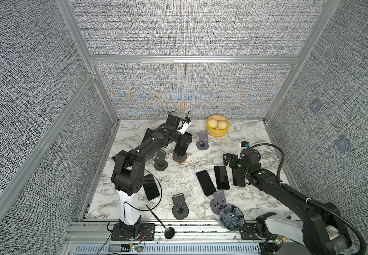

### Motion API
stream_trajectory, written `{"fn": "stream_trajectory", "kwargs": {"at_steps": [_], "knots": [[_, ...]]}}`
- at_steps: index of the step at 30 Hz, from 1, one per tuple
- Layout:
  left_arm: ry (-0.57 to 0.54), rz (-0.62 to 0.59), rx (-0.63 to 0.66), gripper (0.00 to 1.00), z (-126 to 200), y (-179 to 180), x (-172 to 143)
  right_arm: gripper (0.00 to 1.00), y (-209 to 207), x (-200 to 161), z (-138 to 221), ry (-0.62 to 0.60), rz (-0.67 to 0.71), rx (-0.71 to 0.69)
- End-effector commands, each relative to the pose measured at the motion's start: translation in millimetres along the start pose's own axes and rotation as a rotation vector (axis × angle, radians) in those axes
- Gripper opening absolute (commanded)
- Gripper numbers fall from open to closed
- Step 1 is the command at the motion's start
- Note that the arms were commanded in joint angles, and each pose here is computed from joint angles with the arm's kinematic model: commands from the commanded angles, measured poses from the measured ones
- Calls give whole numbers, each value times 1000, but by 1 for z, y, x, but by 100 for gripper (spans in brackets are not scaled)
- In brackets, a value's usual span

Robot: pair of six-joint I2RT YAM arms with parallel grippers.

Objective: Remove the phone from the phone stand

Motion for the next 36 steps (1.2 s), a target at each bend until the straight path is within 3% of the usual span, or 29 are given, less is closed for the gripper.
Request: {"fn": "stream_trajectory", "kwargs": {"at_steps": [1, 6, 13, 23, 36], "knots": [[9, -10, 17, 100, -2, 0, 0, 99, 1, 4, 1, -18, -7, 1], [17, -12, 56, 98, -3, 4, 2, 99, 1, 4, 1, -17, -10, 5], [27, -20, 83, 83, -3, 5, 3, 99, 1, 5, 1, -19, -9, 3], [36, -22, 54, 72, 7, -4, 8, 99, 0, 6, 2, -24, -10, -2], [-5, 56, 82, 63, 42, -9, 25, 99, 0, 6, 2, -23, -9, -6]]}}
Point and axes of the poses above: each gripper's point midway between its finger pads, its own z axis back along the fingers, its own y axis along the line the jaws close on, x = y × z, the point moved 1 cm from there along z, back along the fingers, and after that the axes turned 2 degrees about z, right-handed, at the moved point
